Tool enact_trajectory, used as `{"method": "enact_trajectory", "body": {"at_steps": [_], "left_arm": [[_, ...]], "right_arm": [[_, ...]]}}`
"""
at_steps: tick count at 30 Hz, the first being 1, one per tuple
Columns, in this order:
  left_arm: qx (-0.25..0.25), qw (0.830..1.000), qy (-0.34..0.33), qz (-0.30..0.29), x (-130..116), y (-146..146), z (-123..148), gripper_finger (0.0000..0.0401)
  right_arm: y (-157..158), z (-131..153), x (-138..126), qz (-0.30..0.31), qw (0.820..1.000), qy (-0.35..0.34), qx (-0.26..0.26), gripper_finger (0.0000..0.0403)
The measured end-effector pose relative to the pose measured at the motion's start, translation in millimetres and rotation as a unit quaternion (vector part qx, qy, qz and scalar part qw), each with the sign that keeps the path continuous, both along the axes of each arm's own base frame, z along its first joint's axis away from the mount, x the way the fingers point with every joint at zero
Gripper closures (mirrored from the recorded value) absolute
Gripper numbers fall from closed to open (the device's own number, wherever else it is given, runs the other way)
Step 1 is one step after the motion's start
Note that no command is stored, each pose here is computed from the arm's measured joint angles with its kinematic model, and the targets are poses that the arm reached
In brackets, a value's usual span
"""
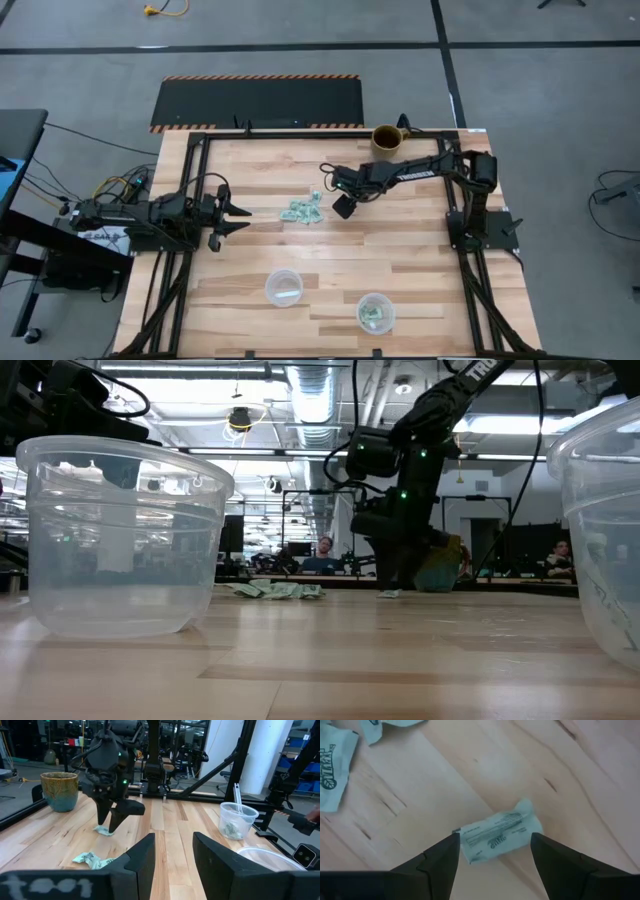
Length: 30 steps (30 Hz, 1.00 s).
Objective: Pick and place items into bin
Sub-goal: Put the stevia packet into the right transparent bin
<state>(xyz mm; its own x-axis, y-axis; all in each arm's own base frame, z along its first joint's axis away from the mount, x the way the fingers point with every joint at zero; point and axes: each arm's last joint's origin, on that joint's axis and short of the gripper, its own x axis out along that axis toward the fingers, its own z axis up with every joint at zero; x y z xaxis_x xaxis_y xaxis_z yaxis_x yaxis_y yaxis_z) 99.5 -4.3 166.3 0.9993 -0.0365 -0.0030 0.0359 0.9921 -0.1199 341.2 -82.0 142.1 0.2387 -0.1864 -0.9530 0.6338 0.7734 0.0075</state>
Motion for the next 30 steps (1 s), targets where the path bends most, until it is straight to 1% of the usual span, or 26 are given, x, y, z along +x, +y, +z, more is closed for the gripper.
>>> {"method": "enact_trajectory", "body": {"at_steps": [4,13,18,20,23,30], "left_arm": [[0.0,1.0,0.0,0.0,0,0,0,0.028],[0.0,1.0,0.0,0.0,0,0,0,0.028],[0.0,1.0,0.0,0.0,0,0,0,0.028],[0.0,1.0,0.0,0.0,0,0,0,0.028],[0.0,1.0,0.0,0.0,0,0,0,0.028],[0.0,1.0,0.0,0.0,0,0,0,0.028]], "right_arm": [[1,-6,-3,0.0,1.0,0.002,0.001,0.0164],[4,-28,2,-0.006,0.999,0.028,0.017,0.0164],[12,-25,3,-0.007,1.0,0.027,0.004,0.0171],[13,-22,5,-0.005,1.0,0.023,0.003,0.0185],[15,-16,10,-0.004,1.0,0.015,0.006,0.0218],[23,-8,18,0.012,1.0,0.008,0.018,0.0329]]}}
